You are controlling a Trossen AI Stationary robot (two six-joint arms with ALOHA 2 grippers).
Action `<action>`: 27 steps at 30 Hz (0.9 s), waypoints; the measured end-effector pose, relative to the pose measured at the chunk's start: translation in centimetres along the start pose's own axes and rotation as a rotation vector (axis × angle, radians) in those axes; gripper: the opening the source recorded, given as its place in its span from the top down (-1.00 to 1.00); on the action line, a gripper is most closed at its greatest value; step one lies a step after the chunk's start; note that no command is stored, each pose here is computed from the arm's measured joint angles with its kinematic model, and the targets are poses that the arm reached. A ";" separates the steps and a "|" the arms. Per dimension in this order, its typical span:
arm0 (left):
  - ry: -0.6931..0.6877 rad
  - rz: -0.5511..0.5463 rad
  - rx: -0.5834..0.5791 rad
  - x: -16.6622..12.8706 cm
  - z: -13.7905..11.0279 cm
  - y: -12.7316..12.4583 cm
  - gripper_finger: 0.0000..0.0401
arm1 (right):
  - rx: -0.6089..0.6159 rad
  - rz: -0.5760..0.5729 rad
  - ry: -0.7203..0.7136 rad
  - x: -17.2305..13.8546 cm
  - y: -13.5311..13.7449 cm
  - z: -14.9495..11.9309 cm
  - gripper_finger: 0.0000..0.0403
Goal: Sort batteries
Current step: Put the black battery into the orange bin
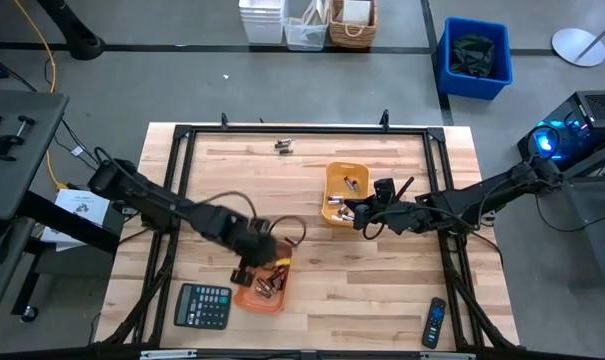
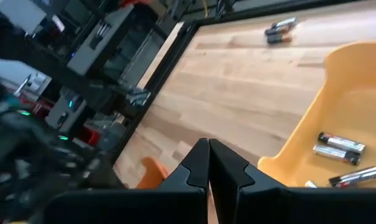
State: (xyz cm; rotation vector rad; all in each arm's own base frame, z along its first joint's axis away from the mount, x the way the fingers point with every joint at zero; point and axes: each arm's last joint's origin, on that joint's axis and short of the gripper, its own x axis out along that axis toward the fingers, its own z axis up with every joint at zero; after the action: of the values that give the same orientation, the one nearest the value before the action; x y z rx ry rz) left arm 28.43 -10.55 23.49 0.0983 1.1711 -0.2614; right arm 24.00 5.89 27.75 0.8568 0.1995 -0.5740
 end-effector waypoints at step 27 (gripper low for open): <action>-0.052 0.291 -0.069 -1.3 1.0 7.4 -0.06 | 0.088 0.005 0.033 0.0 0.0 -0.1 1.00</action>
State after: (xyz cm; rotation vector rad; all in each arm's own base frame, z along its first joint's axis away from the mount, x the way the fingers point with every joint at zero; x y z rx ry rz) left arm 30.71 -3.39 24.62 0.1977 1.0975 0.0332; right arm 23.98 5.96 27.65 0.9523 0.2028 -0.5672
